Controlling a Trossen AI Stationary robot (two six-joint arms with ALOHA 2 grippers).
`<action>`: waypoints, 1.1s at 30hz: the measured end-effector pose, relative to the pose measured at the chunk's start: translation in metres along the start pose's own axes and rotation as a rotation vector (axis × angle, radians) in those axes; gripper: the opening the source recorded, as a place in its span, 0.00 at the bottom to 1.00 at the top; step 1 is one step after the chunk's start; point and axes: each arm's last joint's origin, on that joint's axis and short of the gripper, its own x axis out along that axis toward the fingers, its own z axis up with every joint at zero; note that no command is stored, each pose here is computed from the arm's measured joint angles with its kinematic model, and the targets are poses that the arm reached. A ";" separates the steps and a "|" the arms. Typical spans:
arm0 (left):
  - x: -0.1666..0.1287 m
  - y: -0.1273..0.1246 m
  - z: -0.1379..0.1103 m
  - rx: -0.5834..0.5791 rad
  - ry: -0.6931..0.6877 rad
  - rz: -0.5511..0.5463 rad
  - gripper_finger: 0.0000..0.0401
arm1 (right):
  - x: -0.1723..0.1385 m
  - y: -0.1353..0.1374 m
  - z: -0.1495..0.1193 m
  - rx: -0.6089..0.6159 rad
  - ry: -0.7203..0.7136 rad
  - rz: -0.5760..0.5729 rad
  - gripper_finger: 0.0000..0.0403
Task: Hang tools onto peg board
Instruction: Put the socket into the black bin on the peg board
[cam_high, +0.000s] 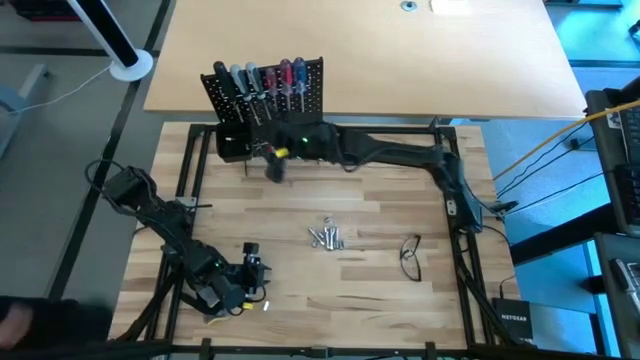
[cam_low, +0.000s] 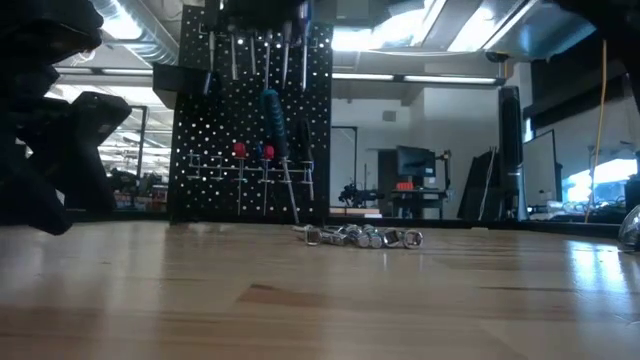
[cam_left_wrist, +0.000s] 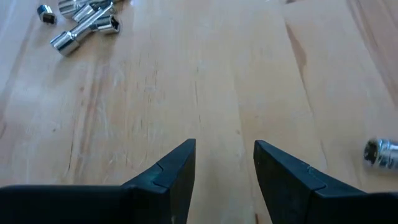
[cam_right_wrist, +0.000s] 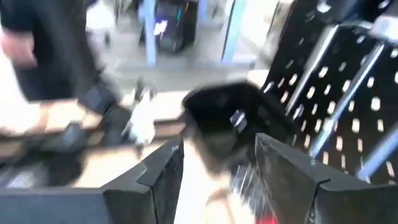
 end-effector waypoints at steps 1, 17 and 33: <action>0.000 0.000 0.000 0.001 -0.001 0.001 0.38 | -0.013 0.005 0.004 -0.010 0.047 0.006 0.49; -0.028 0.011 0.022 -0.162 0.044 -0.112 0.38 | -0.098 0.127 -0.057 -0.228 0.631 -0.018 0.47; -0.067 0.004 0.004 -0.845 0.493 -0.310 0.38 | -0.106 0.193 -0.144 -0.263 0.641 -0.124 0.47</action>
